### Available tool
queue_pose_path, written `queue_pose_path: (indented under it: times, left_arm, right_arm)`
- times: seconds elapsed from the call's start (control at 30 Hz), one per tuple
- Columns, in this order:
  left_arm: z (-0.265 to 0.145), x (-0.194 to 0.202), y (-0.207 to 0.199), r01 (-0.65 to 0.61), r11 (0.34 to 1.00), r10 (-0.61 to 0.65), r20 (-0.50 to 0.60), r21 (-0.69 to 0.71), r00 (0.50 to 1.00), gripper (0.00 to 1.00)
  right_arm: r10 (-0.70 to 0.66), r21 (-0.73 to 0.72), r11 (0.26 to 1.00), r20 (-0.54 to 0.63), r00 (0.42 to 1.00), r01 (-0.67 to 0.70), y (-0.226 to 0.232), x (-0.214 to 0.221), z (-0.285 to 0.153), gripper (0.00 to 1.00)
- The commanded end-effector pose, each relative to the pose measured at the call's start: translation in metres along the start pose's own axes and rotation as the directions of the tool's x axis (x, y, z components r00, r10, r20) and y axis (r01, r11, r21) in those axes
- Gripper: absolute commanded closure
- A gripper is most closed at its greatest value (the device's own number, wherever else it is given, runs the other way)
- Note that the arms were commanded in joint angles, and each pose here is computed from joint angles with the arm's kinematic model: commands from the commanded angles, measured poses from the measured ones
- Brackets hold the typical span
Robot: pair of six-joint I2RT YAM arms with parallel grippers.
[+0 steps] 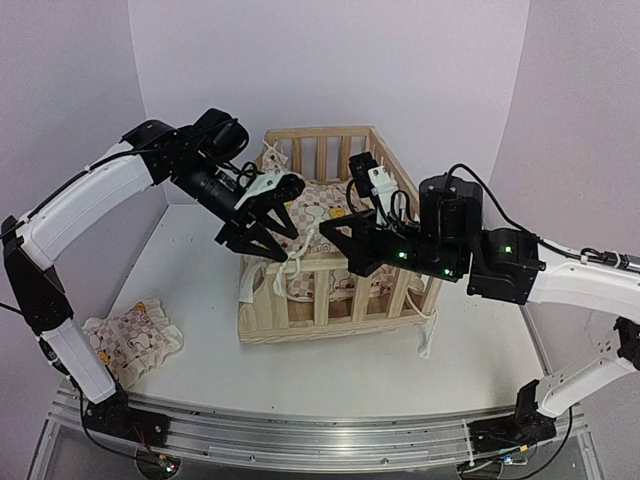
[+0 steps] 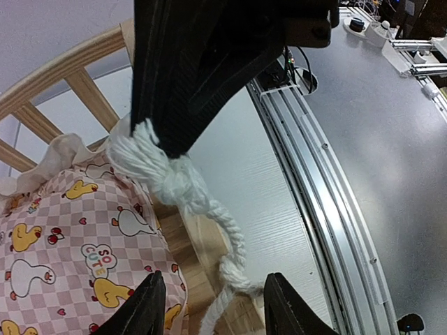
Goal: Set up the pet bed
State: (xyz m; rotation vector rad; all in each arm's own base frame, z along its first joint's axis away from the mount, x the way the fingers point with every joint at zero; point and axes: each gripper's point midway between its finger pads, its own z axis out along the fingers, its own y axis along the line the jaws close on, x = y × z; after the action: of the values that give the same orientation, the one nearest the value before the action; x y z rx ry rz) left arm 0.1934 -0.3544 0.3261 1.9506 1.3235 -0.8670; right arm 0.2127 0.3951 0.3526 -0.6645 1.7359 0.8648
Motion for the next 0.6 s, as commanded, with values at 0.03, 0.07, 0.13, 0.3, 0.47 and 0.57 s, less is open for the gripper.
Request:
queue_pose_path:
  times: [0.03, 0.07, 0.13, 0.3, 0.47, 0.57]
  left_arm:
    - [0.006, 0.004, -0.003, 0.010, 0.999, -0.011, -0.034, -0.046, 0.999, 0.53]
    - [0.007, 0.005, -0.002, 0.004, 0.999, -0.006, -0.038, -0.052, 0.999, 0.55]
    - [0.009, 0.008, -0.002, -0.002, 0.999, 0.000, -0.047, -0.050, 0.999, 0.61]
    - [0.006, -0.001, -0.006, -0.020, 0.999, 0.019, -0.017, -0.038, 1.000, 0.93]
    - [-0.003, -0.016, -0.010, -0.033, 0.999, 0.034, 0.030, -0.032, 0.999, 0.97]
    - [-0.005, -0.022, -0.017, -0.031, 1.000, 0.031, 0.061, 0.002, 0.998, 0.91]
  right_arm:
    - [0.011, -0.018, 1.000, 0.048, 0.999, -0.010, 0.004, -0.017, -0.007, 1.00]
    - [0.008, -0.016, 1.000, 0.052, 0.999, -0.008, 0.003, -0.019, -0.008, 1.00]
    - [0.004, -0.013, 1.000, 0.060, 0.998, -0.003, 0.003, -0.021, -0.010, 1.00]
    - [0.002, -0.009, 1.000, 0.062, 0.998, -0.002, 0.002, -0.021, -0.012, 1.00]
    - [0.009, -0.004, 1.000, 0.054, 0.998, -0.008, 0.000, -0.017, -0.012, 1.00]
    - [0.009, -0.005, 1.000, 0.049, 0.999, -0.009, 0.000, -0.015, -0.010, 1.00]
